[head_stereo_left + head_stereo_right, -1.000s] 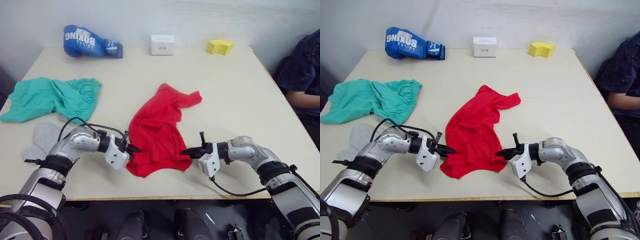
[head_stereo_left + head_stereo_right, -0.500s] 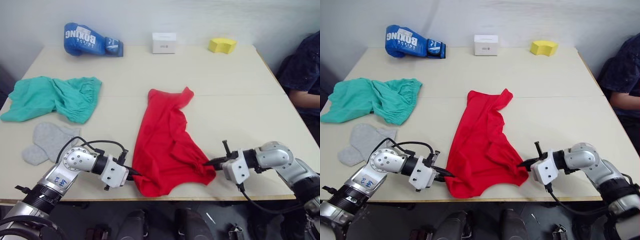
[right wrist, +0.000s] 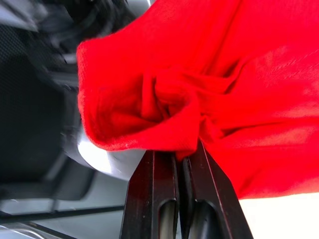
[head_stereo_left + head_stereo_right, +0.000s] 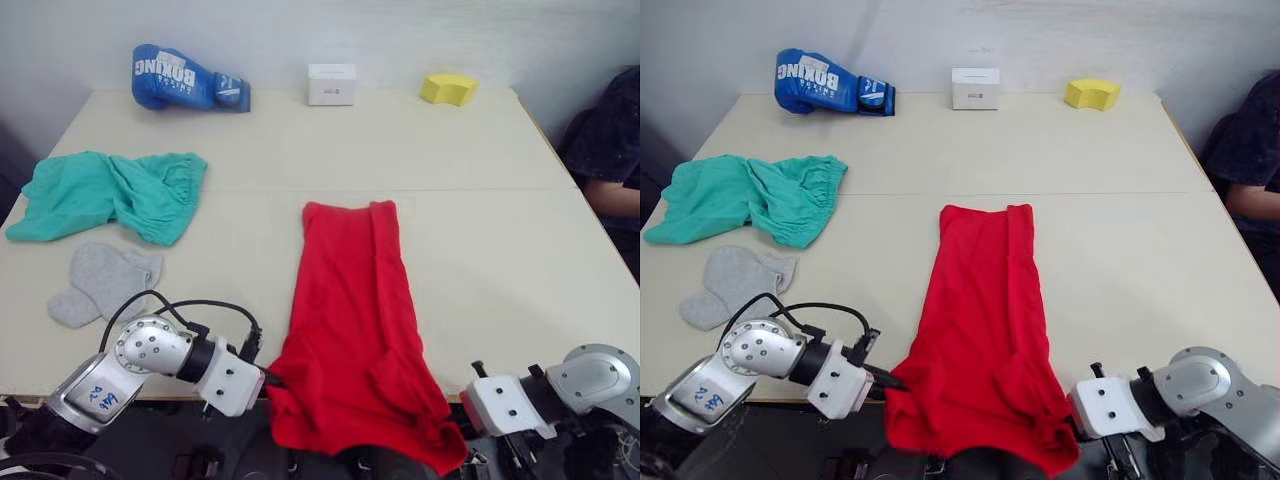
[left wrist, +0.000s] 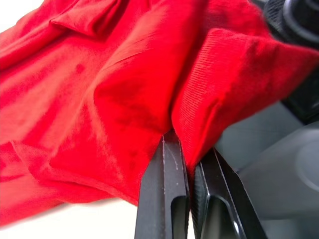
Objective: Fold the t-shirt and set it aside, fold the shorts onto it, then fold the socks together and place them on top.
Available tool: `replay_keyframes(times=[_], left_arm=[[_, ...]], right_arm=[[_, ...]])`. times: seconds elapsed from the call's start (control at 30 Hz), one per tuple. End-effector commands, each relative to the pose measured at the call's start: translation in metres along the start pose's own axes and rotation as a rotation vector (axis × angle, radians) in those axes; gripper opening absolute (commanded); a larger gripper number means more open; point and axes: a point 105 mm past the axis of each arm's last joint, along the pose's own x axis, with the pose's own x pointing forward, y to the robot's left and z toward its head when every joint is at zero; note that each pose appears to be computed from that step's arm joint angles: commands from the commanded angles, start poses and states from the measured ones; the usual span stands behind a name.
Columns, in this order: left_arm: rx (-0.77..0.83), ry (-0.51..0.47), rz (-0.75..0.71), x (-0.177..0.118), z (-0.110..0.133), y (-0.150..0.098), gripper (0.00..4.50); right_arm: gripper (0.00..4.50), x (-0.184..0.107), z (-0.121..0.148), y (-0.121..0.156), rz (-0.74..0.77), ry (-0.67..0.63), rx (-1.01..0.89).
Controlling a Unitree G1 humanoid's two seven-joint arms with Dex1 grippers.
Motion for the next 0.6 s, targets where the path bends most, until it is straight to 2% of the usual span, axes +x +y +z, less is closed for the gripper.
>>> replay_keyframes(times=[0.03,0.1,0.2,0.3,0.4,0.53,0.6], left_arm=[[-0.068,0.013,-0.082,-0.006,0.007,-0.011,0.00],[-0.118,-0.015,-0.081,-0.010,0.011,-0.009,0.00],[-0.173,-0.095,0.021,-0.017,0.017,0.012,0.00],[-0.168,-0.097,0.096,-0.031,0.012,0.037,0.00],[-0.171,-0.144,0.149,-0.043,0.012,0.062,0.00],[-0.226,-0.288,0.204,-0.057,0.018,0.102,0.00],[-0.279,-0.280,0.255,-0.062,0.000,0.125,0.00]], right_arm=[[0.02,-0.001,0.006,0.001,-0.007,-0.017,-0.004],[0.02,-0.006,0.004,-0.004,-0.048,-0.031,-0.020],[0.02,-0.020,0.000,-0.019,-0.135,-0.040,-0.002],[0.02,-0.041,0.003,-0.043,-0.246,-0.066,0.025],[0.02,-0.065,0.008,-0.066,-0.346,-0.101,0.038],[0.02,-0.097,0.011,-0.105,-0.488,-0.117,0.019],[0.02,-0.110,0.012,-0.136,-0.588,-0.142,-0.006]])
